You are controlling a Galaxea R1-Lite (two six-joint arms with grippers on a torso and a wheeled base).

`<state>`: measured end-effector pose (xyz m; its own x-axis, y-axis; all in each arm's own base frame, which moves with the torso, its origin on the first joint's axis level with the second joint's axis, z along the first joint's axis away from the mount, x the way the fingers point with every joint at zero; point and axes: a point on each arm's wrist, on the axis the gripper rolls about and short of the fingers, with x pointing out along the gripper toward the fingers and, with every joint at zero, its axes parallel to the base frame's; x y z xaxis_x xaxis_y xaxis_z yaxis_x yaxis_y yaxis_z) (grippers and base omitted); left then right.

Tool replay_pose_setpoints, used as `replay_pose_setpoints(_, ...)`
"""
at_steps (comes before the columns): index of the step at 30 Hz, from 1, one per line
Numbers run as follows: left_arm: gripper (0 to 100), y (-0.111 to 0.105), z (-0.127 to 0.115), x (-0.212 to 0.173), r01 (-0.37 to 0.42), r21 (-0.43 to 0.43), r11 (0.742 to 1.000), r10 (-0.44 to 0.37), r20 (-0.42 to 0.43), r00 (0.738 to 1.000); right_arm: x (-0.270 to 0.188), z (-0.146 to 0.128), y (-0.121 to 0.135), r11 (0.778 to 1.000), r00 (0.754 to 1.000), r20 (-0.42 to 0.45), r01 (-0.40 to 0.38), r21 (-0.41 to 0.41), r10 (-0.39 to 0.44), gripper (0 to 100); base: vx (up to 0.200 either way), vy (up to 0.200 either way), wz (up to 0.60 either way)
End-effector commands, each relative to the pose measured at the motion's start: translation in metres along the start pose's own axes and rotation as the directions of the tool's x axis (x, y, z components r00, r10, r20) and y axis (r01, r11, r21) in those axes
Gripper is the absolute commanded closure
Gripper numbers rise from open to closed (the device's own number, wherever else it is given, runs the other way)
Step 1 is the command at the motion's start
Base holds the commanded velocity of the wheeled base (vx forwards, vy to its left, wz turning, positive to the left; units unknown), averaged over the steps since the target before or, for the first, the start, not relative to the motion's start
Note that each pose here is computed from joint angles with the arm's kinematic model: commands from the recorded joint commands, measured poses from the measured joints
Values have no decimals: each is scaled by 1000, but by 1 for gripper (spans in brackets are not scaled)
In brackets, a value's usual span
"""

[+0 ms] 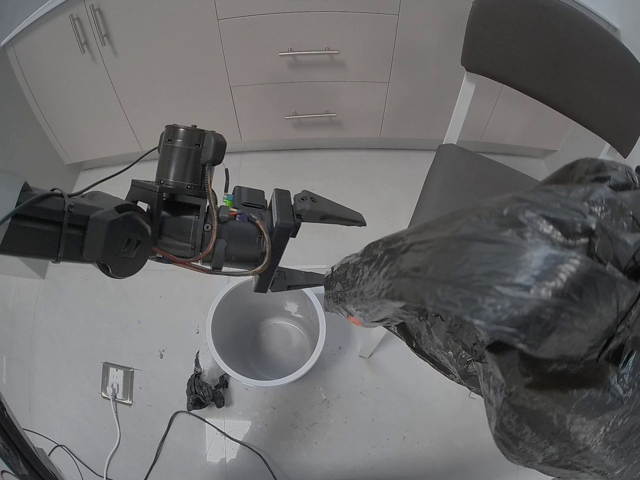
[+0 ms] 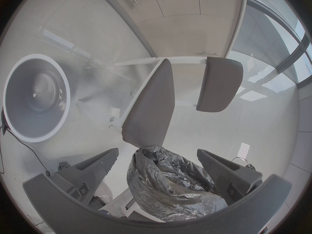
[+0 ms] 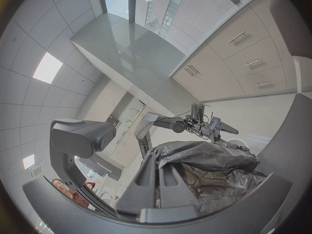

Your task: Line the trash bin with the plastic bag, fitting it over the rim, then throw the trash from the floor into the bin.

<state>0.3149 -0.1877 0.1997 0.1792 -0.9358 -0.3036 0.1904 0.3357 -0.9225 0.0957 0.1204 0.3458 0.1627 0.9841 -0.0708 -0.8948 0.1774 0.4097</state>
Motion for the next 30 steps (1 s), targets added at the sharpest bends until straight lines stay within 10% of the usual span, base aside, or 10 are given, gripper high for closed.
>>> replay_pose_setpoints(1, 0, 0, -4, 8, -1, -1, 1000, 1, -24, 1000, 1, 0, -1, 1000, 1000, -2, 1, 1, -1, 100, 0, 0, 0)
replay_pose_setpoints(30, 0, 11, -14, 32, -24, -51, 998, 20, -90, 996, 2, -1, -2, 1000, 1000, -3, 5, 4, -5, 100, 0, 0, 0)
